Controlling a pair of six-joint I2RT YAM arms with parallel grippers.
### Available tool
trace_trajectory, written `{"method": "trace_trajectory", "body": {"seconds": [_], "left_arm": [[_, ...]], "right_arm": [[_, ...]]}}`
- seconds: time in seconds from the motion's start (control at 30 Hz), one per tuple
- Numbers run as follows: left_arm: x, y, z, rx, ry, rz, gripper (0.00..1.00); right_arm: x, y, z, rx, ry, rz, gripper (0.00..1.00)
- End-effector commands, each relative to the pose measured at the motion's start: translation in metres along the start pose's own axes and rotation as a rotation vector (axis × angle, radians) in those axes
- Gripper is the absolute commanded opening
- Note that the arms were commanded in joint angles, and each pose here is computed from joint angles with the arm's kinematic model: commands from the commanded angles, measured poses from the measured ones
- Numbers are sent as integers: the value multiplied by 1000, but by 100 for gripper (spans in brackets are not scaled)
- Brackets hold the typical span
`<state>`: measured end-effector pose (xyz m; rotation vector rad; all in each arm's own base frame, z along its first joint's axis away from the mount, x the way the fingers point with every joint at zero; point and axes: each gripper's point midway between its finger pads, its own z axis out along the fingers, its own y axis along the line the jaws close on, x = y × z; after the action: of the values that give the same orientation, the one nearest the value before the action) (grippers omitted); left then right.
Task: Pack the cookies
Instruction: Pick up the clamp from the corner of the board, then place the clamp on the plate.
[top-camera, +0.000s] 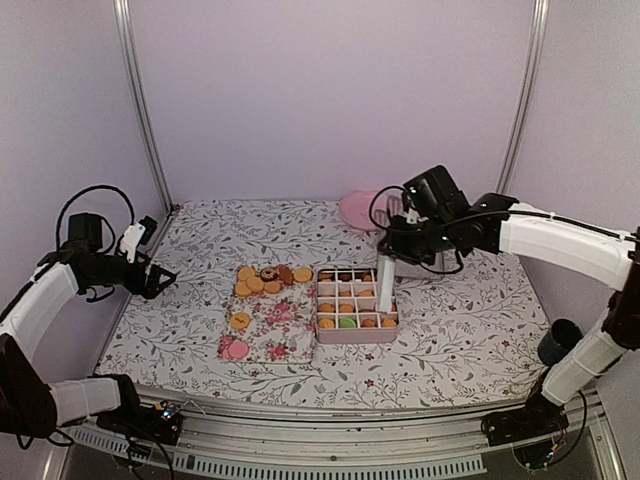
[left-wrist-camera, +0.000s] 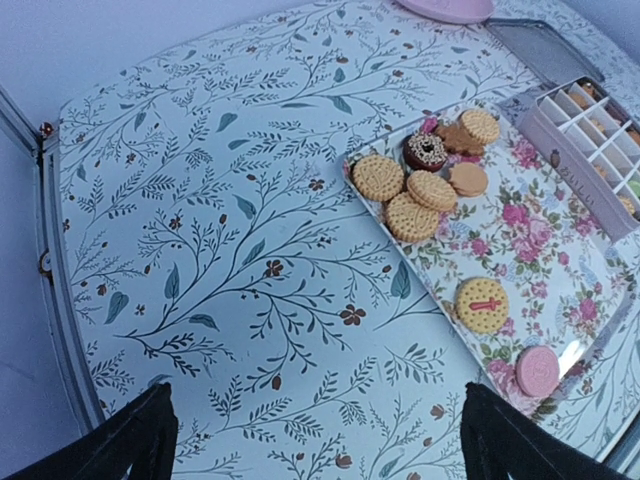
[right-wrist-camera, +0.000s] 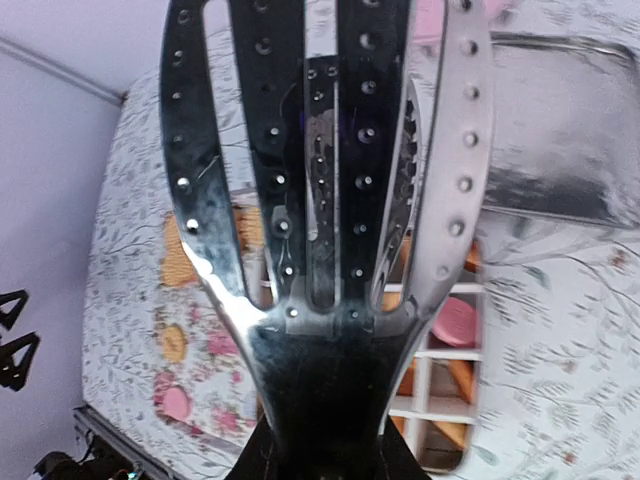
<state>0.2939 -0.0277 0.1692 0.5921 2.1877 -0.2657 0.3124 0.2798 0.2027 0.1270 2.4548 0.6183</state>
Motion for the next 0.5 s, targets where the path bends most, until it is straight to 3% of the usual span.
{"method": "trace_trajectory", "body": {"seconds": [0.0,0.13,0.23,0.47], "left_arm": [[-2,-3,-6,2,4,18,99],[-2,-4,-8,-4,3,23,99],[-3,-5,-8,0,-1,23,99],[-7,-5,-9,7,-10,25,99]], "right_arm": [[6,133,45,-384,84,-162,13],[36,202,100,-526,189,-239,13],[57,224,136,-604,270,-242,13],[99,208,201,-604,366,-181,21]]}}
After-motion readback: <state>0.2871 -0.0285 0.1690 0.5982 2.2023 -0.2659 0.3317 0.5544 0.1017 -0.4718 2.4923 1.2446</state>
